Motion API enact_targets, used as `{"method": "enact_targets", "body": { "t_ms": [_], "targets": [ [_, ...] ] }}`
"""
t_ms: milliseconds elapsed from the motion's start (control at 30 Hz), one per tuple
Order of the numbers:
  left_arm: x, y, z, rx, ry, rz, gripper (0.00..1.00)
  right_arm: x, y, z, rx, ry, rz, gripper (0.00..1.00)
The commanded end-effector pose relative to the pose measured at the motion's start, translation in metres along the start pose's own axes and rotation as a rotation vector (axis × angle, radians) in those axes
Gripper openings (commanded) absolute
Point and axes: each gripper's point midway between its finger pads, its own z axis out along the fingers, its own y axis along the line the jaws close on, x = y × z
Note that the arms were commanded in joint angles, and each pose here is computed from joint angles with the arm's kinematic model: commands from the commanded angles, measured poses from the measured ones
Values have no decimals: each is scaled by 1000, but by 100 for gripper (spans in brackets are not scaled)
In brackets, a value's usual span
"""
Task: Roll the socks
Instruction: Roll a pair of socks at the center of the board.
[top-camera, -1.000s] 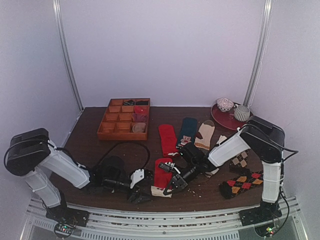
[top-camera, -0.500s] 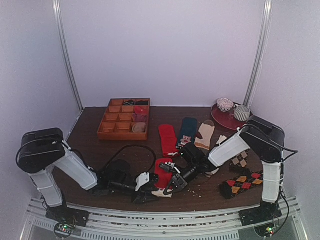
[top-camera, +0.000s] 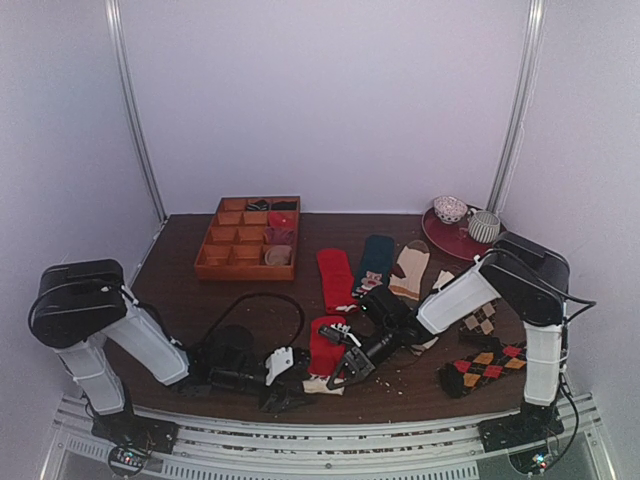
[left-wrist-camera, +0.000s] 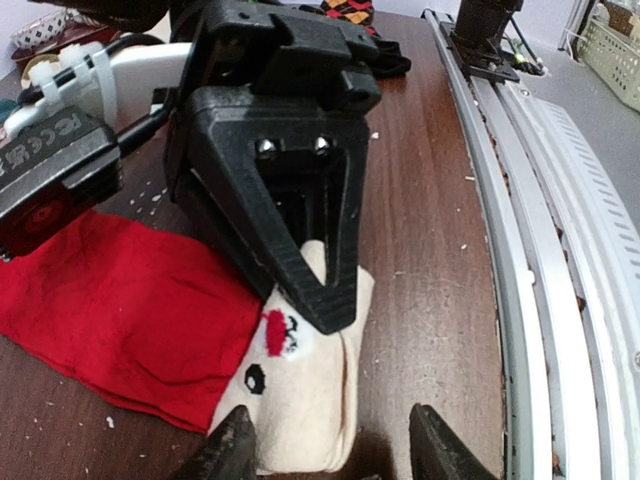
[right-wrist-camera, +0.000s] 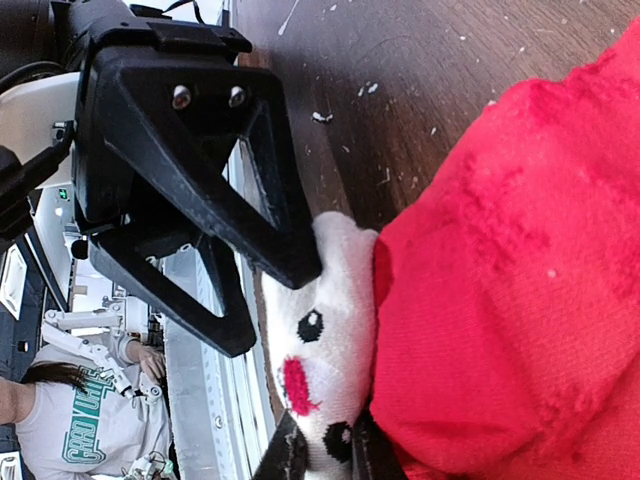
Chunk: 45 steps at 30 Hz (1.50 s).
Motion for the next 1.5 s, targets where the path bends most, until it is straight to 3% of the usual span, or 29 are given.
{"method": "enact_targets", "body": {
  "t_ms": [0,133,333,633,700,967,1100,1267,1467],
  "targets": [
    [14,3,8,-4,49,-7,44,67,-63,5,191,123,264,10],
    [18,0,12,16,57,-20,36,67,-62,5,188,122,268,10],
    [27,-1,16,21,87,-24,33,66,-59,6,164,119,287,10],
    [42,0,22,-14,134,-12,67,66,-57,6,154,131,287,10],
    [42,1,23,-18,138,-12,68,65,-56,6,153,129,283,10],
    [51,-2,30,15,204,-14,30,67,-52,5,143,134,282,10],
    [58,-7,30,35,242,-35,0,66,-51,5,140,137,275,10],
    [67,-16,20,53,300,-117,0,55,-47,1,150,122,239,11],
    [102,-29,3,80,567,-306,0,13,-37,-26,270,-3,70,20]
  ]
}}
